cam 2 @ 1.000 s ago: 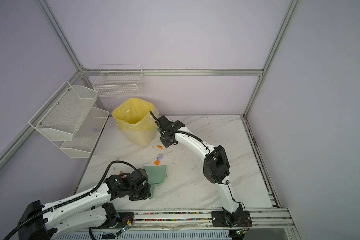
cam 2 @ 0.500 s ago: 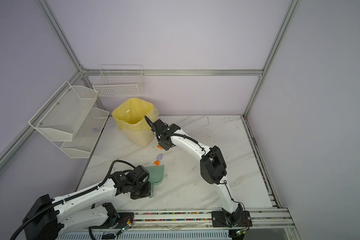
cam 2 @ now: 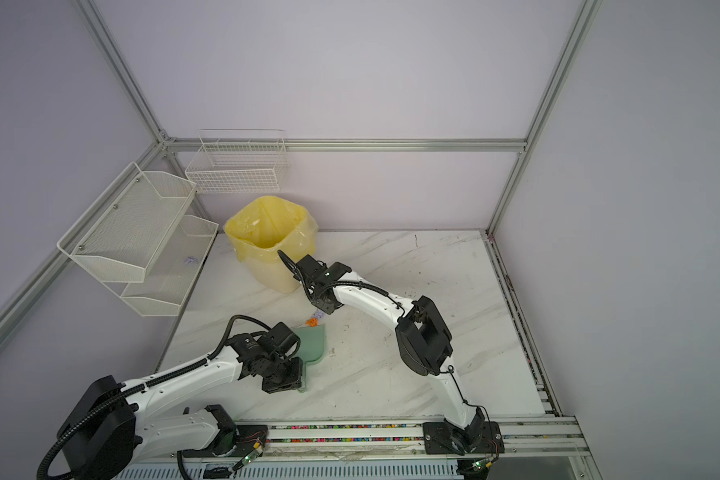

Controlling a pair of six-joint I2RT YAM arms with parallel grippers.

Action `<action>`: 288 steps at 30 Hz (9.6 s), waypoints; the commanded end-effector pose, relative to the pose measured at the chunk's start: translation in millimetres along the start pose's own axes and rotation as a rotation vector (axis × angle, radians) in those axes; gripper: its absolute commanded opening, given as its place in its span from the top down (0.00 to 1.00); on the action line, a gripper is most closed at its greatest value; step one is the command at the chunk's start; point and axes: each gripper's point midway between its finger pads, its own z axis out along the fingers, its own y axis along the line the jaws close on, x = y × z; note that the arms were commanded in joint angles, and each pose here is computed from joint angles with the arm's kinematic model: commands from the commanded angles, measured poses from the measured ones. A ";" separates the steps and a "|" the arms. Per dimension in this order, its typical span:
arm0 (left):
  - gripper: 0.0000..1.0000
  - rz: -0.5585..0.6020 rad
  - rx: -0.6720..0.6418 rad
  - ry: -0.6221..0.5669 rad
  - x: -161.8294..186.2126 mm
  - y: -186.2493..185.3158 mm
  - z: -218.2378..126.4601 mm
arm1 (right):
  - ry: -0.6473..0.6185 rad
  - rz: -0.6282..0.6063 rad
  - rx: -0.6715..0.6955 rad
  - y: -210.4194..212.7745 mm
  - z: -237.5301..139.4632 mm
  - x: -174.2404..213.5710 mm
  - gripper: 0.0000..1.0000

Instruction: Sweep away the paper scraps from the table

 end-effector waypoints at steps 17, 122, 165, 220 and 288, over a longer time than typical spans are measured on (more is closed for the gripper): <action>1.00 0.042 0.038 -0.030 -18.5 -22.8 -32.9 | -0.010 -0.056 -0.271 82.1 -68.7 41.0 1.00; 1.00 0.134 0.679 -0.557 -229.7 -142.0 -308.5 | -0.426 1.148 -0.239 -141.5 -105.9 105.4 1.00; 1.00 -0.106 1.466 -0.454 -251.7 -112.0 -356.1 | -0.457 1.167 -0.277 -147.8 -115.0 90.2 1.00; 1.00 0.012 1.174 -0.495 -182.0 -109.4 -334.2 | -0.572 1.111 -0.427 -133.5 -149.3 51.2 1.00; 1.00 -0.034 0.065 -0.460 -82.2 42.5 -204.8 | -0.019 0.880 -1.176 261.2 -80.0 -92.5 1.00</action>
